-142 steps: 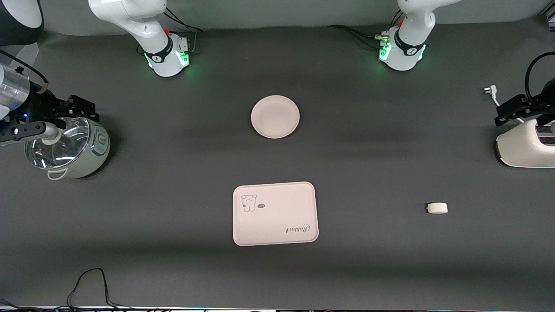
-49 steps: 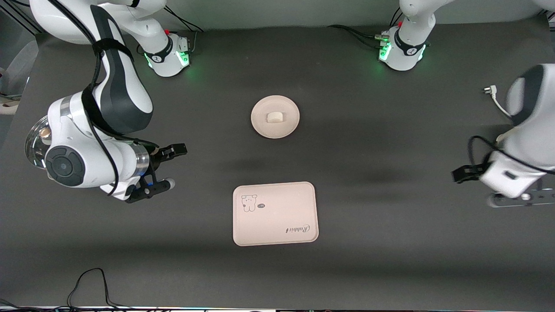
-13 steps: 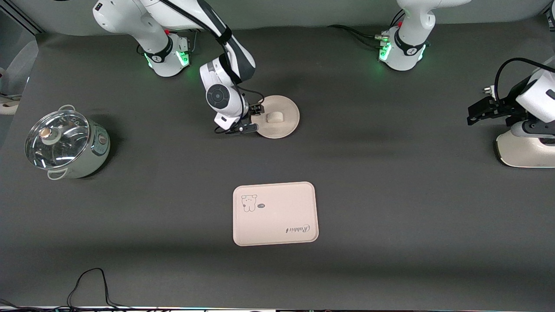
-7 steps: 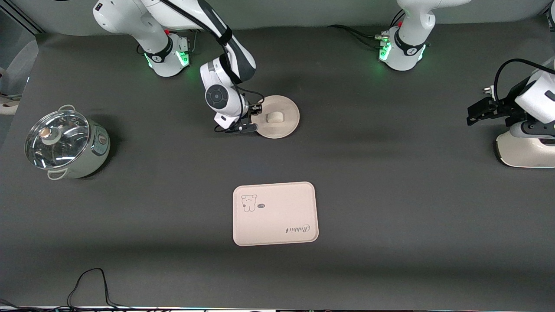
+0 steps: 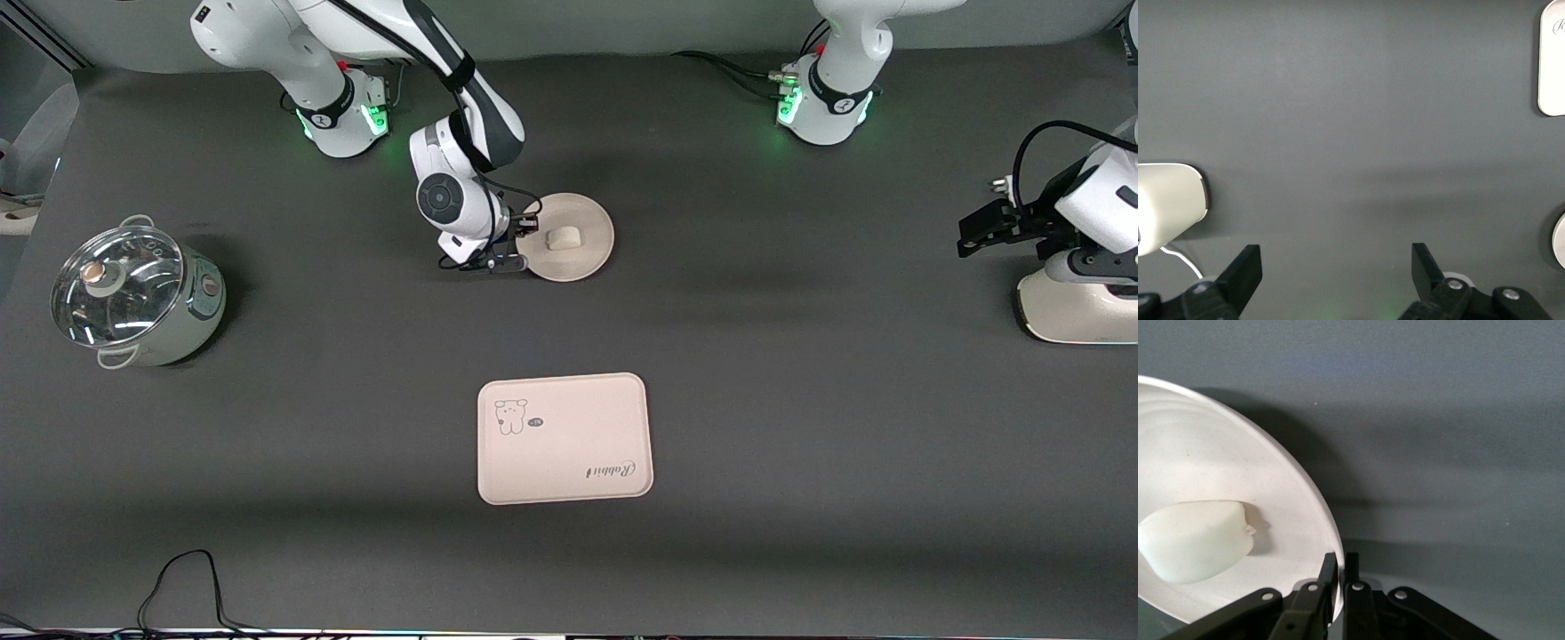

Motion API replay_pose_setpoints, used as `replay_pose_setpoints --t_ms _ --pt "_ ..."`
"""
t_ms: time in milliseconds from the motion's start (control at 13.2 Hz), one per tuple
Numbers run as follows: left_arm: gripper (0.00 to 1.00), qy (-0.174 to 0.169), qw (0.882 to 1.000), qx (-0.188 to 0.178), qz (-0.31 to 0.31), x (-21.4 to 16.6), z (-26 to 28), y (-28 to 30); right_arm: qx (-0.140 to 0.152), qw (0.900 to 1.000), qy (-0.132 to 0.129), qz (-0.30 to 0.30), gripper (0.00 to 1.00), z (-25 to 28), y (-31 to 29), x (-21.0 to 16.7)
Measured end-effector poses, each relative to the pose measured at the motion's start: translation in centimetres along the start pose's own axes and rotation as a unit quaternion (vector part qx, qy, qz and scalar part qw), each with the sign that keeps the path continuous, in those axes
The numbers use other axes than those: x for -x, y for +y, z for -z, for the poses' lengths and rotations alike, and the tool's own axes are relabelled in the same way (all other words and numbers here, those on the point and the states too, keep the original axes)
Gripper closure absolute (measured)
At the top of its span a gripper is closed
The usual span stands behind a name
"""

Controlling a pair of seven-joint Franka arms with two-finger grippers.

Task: Place bun in plate and plate on tray
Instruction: 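Lift and carry the plate with the right gripper onto the tray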

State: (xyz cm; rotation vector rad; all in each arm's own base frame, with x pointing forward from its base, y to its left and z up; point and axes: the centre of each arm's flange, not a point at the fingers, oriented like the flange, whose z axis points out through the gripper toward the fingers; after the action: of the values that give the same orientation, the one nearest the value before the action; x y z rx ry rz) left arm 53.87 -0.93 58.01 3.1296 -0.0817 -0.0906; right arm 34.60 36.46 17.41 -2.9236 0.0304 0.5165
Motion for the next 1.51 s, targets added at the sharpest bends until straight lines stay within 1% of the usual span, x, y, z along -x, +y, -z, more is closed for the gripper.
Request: replay_pose_setpoints --t_ms 151,226,302,604,755,830,906,1132,1283,1509 --pt "0.0 0.0 1.0 0.0 0.0 0.0 0.0 0.0 -0.01 1.0 0.008 -0.004 0.93 1.6 -0.1 -0.4" --pt "0.0 0.0 1.0 0.0 0.0 0.0 0.0 0.0 -0.017 1.0 0.004 -0.009 0.96 3.0 0.1 -0.8" --pt "0.0 0.0 1.0 0.0 0.0 0.0 0.0 0.0 -0.024 1.0 -0.006 -0.014 0.96 4.9 0.3 -1.3" --pt "0.0 0.0 1.0 -0.001 0.0 0.0 0.0 0.0 -0.04 0.998 -0.047 -0.009 0.96 15.8 1.2 -4.1" --pt "0.0 0.0 1.0 -0.001 0.0 0.0 0.0 0.0 -0.053 0.997 -0.057 -0.011 0.96 21.8 1.9 -5.6" --pt "0.0 0.0 1.0 -0.001 0.0 0.0 0.0 0.0 -0.059 0.997 -0.057 -0.013 0.96 24.5 2.4 -6.3" --pt "0.0 0.0 1.0 -0.002 0.0 0.0 0.0 0.0 -0.063 0.997 -0.052 -0.013 0.96 26.7 2.9 -6.9" --pt "0.0 -0.001 1.0 -0.003 0.0 0.0 -0.2 0.0 -0.074 0.997 -0.018 -0.008 0.96 30.9 4.0 -9.7" --pt "0.0 -0.004 1.0 -0.003 0.0 -0.1 -0.7 0.0 -0.079 0.997 0.001 -0.015 0.96 31.6 4.1 -13.0" --pt "0.0 -0.003 1.0 -0.004 -0.001 -0.1 -0.8 -0.1 -0.089 0.995 0.013 -0.031 0.96 29.8 3.6 -18.8"
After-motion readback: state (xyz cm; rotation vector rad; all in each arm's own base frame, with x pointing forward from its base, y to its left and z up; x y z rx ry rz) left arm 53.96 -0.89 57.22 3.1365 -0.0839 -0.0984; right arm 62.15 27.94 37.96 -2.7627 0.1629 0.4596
